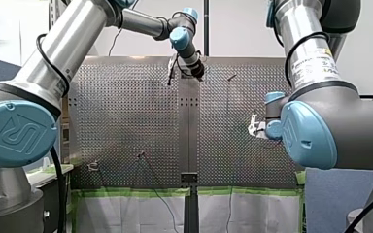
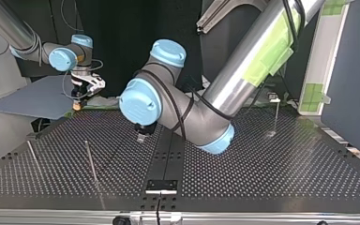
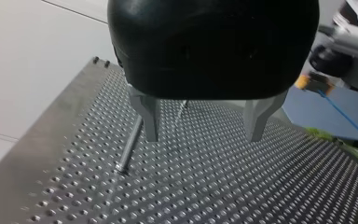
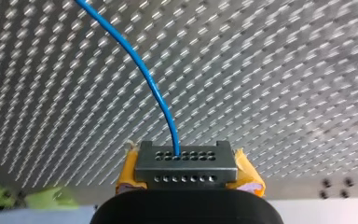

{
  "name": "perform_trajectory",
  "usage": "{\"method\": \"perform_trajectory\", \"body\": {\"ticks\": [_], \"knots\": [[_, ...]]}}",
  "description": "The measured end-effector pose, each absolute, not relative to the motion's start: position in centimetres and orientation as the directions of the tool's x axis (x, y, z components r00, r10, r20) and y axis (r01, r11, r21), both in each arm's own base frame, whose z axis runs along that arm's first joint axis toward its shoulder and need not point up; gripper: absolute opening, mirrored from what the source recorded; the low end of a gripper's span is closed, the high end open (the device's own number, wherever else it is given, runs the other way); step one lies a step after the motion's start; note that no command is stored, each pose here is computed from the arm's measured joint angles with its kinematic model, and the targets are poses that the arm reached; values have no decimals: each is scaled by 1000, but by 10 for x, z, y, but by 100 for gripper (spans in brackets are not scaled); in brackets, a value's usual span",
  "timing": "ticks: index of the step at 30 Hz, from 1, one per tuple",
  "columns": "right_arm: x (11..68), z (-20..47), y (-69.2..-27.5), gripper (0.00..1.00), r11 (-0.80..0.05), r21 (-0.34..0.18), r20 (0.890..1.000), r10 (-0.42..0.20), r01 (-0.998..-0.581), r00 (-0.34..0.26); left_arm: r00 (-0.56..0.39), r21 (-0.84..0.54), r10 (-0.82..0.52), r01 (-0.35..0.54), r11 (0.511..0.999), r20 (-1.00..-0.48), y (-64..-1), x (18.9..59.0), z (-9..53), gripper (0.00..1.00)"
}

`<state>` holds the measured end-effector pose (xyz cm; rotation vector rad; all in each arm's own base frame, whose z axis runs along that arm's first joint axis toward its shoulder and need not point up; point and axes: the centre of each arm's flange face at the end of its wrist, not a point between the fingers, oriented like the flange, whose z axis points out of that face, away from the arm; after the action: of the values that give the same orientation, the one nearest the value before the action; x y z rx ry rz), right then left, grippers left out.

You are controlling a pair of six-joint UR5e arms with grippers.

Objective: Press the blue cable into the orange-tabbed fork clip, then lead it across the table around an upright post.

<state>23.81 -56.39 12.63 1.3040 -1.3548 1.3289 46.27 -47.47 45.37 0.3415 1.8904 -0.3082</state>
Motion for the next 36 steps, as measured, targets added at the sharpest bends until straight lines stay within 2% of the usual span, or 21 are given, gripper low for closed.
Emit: {"method": "perform_trajectory", "body": {"ticks": [5, 11, 36], "knots": [[247, 156, -561, 0, -146, -172, 981, -114, -974, -156, -328, -41, 92, 378, 925, -940, -476, 463, 433, 88], [257, 194, -557, 0, -203, -180, 981, -104, -963, -162, -338, -32, 107, 382, 924, -935, -475, 461, 422, 88], [259, 340, -516, 0, -246, -218, 976, -69, -944, -207, -342, -34, 107, 382, 924, -934, -475, 460, 420, 88]]}}
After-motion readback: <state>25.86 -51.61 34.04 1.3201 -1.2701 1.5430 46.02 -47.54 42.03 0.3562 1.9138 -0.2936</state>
